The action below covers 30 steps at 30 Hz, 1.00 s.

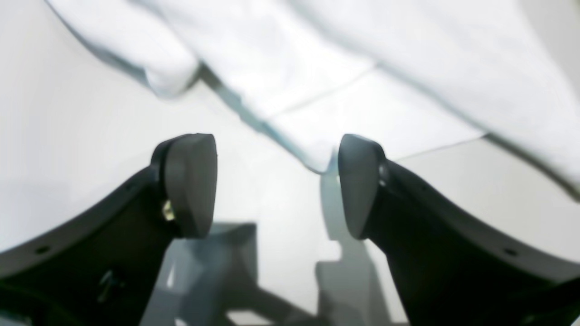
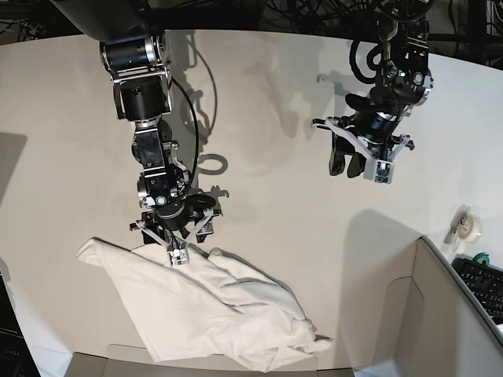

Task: Layout the t-shirt on the table in an organized manner, then fold the t-shirt properly
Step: 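Lower the right gripper onto the white t-shirt and grasp the fabric, then lift and drag the grasped shirt with the right gripper to spread it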

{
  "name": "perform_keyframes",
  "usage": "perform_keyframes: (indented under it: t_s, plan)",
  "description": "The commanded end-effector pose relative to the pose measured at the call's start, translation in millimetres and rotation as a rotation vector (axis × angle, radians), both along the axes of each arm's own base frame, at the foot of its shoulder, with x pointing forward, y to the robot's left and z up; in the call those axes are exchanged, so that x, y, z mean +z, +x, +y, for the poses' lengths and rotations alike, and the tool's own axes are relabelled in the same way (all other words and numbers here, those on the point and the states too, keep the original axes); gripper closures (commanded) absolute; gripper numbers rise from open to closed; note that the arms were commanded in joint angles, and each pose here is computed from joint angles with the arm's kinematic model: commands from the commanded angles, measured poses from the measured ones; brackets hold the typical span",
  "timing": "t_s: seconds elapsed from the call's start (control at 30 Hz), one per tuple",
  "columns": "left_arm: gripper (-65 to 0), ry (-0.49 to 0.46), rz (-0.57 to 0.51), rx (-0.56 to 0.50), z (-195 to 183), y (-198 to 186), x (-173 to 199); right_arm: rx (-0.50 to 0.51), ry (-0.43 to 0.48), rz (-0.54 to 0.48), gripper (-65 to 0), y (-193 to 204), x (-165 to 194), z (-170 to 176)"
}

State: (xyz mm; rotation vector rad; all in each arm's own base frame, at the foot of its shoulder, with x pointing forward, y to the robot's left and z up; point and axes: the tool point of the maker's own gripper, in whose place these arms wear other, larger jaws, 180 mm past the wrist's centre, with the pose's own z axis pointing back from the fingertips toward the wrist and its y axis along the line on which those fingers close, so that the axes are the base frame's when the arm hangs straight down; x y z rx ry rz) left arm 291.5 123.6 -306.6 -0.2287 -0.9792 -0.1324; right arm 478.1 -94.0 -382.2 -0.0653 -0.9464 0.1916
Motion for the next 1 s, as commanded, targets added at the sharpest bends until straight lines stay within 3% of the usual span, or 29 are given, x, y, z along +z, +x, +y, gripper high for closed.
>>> perform_keyframes:
  t_s: [0.0, 0.2, 0.47, 0.53, 0.63, 0.67, 0.8, 0.97]
  plan:
    - [-19.7, 0.005, -0.041, 0.001, 2.0, 4.6, 10.3, -0.003, -0.006, -0.075, -41.4, 19.4, 27.1, -2.7]
    - [-19.7, -0.002, -0.041, -0.007, -2.3, 4.0, 10.2, -0.002, -0.009, -0.096, -41.4, 30.5, 39.7, -2.7]
    - [-19.7, 0.000, -0.023, 0.000, 0.3, -1.4, 4.9, 0.010, -0.015, -0.040, -39.9, 42.7, 24.8, -0.7]
    - [-19.6, 0.000, -0.023, 0.000, 0.2, -1.9, 5.0, 0.014, -0.016, -0.025, -31.2, 40.5, 17.9, 0.5]
    - [-19.5, 0.001, -0.018, -0.001, 0.5, -3.2, 3.7, 0.065, -0.058, 0.004, -5.5, 28.8, 3.2, 11.0]
    - [-19.3, 0.003, -0.008, 0.000, 1.4, -6.4, 0.7, 0.085, -0.073, 0.019, 0.0, 21.6, -5.3, 15.2]
    - [-14.1, 0.003, 0.000, 0.001, 1.8, -11.8, -2.3, 0.150, -0.153, 0.084, 0.0, -18.1, -27.1, 19.9]
    - [-12.2, 0.019, 0.022, 0.054, 21.8, -19.6, -8.1, 0.203, -0.162, 0.093, 0.0, -96.3, -13.0, 30.7]
